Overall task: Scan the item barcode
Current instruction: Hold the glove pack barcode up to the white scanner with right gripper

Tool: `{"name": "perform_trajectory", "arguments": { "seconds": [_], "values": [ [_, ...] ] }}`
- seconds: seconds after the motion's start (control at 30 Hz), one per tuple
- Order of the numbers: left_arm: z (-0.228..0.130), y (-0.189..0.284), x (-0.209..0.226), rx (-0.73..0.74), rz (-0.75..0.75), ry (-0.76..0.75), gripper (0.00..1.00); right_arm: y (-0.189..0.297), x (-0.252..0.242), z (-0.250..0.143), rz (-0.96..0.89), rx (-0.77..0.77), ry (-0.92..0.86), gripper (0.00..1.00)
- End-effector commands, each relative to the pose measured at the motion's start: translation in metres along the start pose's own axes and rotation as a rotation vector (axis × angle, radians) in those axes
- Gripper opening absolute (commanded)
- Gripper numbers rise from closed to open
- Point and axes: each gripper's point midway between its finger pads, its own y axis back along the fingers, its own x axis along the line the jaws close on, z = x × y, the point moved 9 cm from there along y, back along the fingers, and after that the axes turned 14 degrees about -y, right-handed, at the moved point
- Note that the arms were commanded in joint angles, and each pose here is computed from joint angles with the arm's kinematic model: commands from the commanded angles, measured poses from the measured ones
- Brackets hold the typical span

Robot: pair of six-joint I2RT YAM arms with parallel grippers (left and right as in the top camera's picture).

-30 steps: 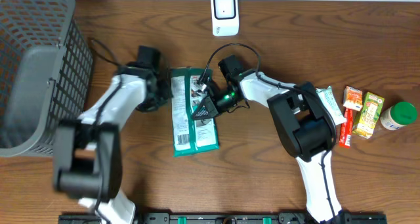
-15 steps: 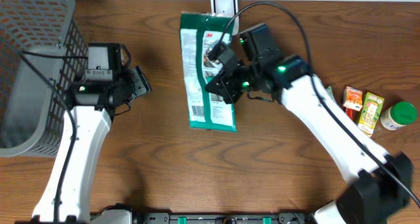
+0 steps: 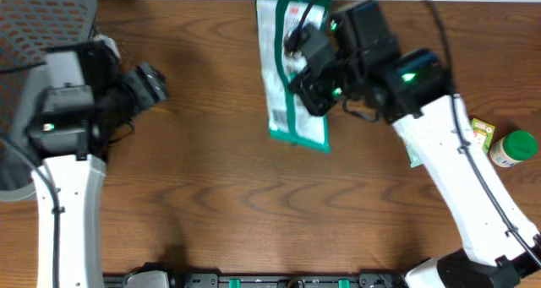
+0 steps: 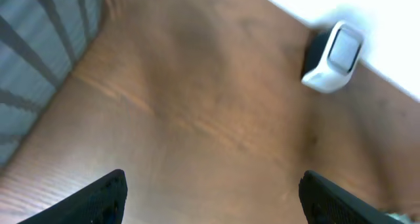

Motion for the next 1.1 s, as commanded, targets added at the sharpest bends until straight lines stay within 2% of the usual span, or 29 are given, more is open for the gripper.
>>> {"name": "perform_trajectory", "arguments": {
  "seconds": [0.0,0.13,0.23,0.4,0.53,0.8,0.97,1.07],
  "values": [
    [0.006,0.010,-0.002,-0.029,-0.024,-0.019,0.85,0.012,0.004,0.018,-0.097,-0.047,0.031,0.01],
    [-0.001,0.009,0.001,0.019,-0.008,-0.008,0.86,0.007,0.011,0.031,-0.141,-0.109,0.067,0.01],
    [-0.003,0.009,0.001,0.031,-0.006,-0.005,0.86,-0.010,0.024,0.034,-0.214,-0.115,0.200,0.01],
    [-0.002,0.009,0.001,0.023,-0.007,-0.007,0.86,-0.059,0.037,0.032,-0.591,-0.040,0.466,0.01],
    [-0.003,0.009,0.001,0.028,-0.006,-0.006,0.87,-0.099,0.040,0.039,-0.769,-0.023,0.619,0.01],
    [-0.003,0.009,0.001,0.028,-0.006,-0.006,0.87,-0.170,0.021,0.059,-0.912,-0.043,0.756,0.01],
    [-0.003,0.009,0.001,0.028,-0.006,-0.005,0.87,-0.191,-0.002,0.080,-0.969,-0.103,0.804,0.01],
    [-0.003,0.009,0.001,0.028,-0.006,-0.005,0.87,-0.196,-0.018,0.096,-1.004,-0.191,0.773,0.01]
  ]
}}
